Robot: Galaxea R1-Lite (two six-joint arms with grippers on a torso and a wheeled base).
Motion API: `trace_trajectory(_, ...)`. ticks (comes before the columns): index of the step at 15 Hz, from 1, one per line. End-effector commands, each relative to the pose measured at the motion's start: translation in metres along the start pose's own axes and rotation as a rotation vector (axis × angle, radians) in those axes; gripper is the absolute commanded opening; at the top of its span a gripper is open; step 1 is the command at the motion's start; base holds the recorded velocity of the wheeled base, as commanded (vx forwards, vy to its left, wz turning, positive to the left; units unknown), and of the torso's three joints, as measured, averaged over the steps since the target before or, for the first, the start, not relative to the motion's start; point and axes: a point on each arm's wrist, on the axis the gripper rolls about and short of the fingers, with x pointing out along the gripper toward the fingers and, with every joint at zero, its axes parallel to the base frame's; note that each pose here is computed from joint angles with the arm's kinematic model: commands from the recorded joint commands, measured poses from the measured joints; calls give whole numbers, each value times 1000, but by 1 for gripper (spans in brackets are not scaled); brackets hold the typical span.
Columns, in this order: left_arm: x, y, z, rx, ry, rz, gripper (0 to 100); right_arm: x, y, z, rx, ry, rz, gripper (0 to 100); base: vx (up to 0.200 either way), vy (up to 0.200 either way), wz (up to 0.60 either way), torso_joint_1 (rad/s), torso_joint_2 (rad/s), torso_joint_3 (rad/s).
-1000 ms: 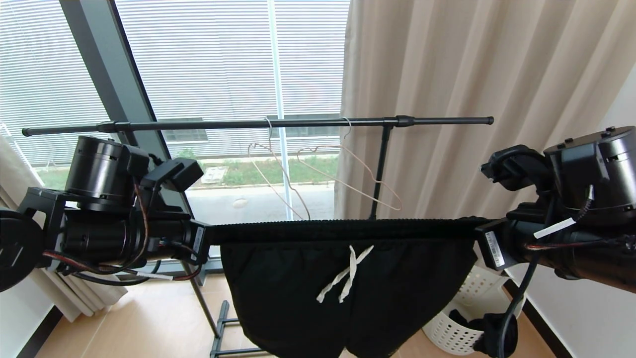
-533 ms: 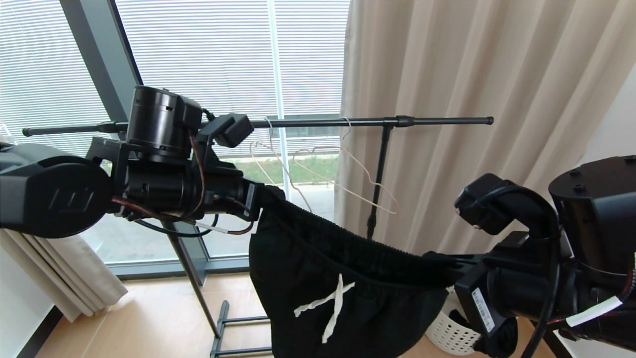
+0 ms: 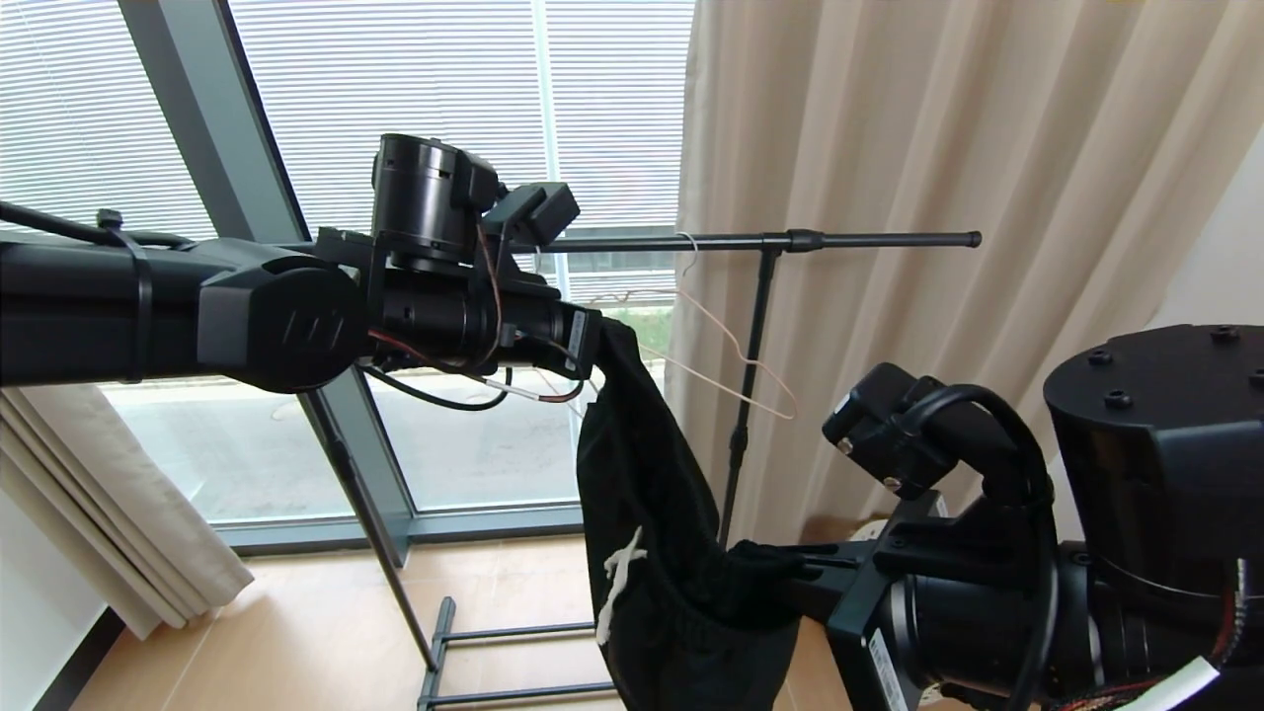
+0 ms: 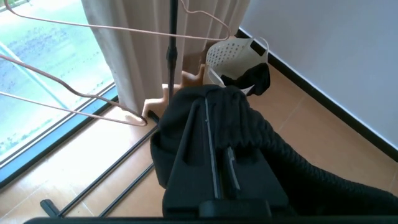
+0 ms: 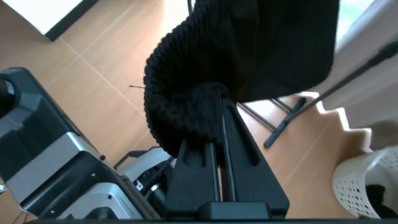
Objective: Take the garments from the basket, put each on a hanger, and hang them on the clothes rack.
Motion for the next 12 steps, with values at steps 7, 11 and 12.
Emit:
trace_trajectory(7,-38,10,-18,41,91,95,0,12,-41,-13,75,-6,-278,0,0,0,0,0,0,0)
trace_trajectory(11,-75,-3,-52,116,192,167,0,42,-79,17,143,-29,-480,0,0,0,0,0,0,0)
trace_trajectory(12,-82,-8,-63,135,217,158,0,55,-81,24,144,-29,-489,0,0,0,0,0,0,0)
